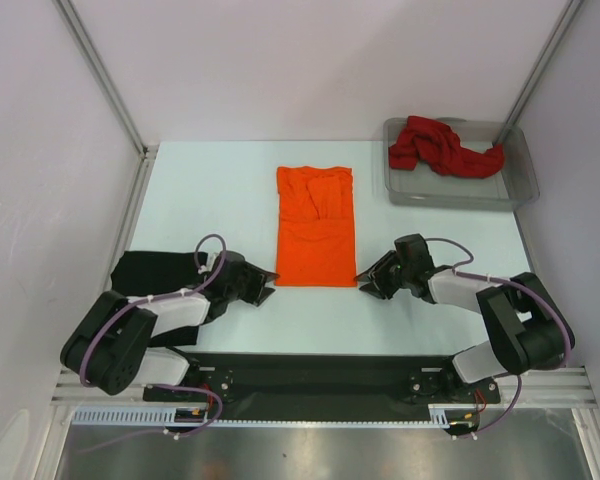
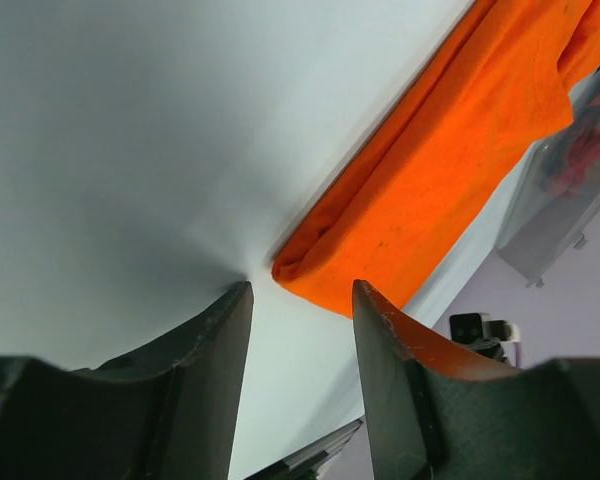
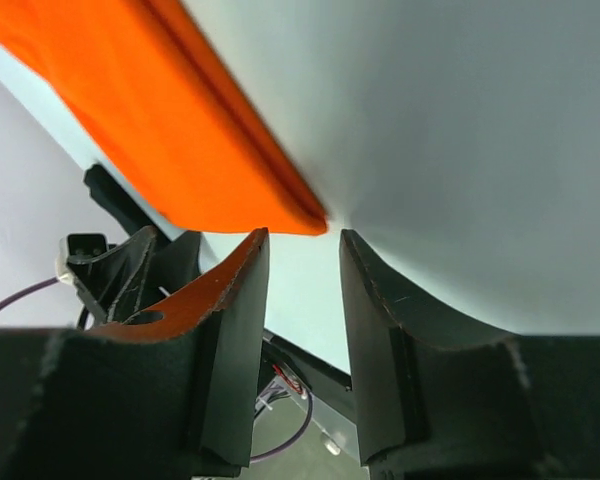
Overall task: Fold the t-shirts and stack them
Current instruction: Fold the tshirt
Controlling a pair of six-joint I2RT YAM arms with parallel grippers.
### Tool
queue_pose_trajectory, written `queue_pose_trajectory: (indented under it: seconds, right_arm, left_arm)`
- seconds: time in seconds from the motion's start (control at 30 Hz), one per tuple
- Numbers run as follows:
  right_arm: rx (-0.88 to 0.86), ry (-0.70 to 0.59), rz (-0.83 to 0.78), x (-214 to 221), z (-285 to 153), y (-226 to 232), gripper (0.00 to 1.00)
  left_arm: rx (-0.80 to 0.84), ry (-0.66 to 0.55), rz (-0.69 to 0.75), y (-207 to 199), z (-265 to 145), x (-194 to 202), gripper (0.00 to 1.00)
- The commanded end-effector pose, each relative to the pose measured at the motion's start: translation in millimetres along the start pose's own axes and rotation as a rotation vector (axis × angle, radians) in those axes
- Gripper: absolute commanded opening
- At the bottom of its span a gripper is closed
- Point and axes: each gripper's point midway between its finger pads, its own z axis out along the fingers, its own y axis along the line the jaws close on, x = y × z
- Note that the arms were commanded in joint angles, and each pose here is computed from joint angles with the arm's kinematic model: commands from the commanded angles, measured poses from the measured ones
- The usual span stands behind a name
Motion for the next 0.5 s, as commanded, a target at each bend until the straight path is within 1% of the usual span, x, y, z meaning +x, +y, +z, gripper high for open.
queue_pose_trajectory:
  seconds: [0.0, 0.33, 0.43, 0.47]
  right_arm:
    - [0.01, 0.013, 0.021, 5, 5, -4, 0.4]
    - [0.035, 0.018, 0.041, 11, 10, -12, 0.43]
    - [0.047, 0.025, 0.068, 15, 12, -15, 0.43]
    - [0.052, 0.027, 0.072, 16, 12, -17, 0.43]
  left_arm:
    - [-0.034, -0.038, -0.019, 1, 7, -6, 0.5]
    - [-0.065, -0.035, -0.009, 4, 11, -5, 0.43]
    - [-0.058, -0.02, -0.007, 4, 14, -3, 0.35]
    - [-0.059, -0.012, -0.005, 4, 15, -2, 0.3]
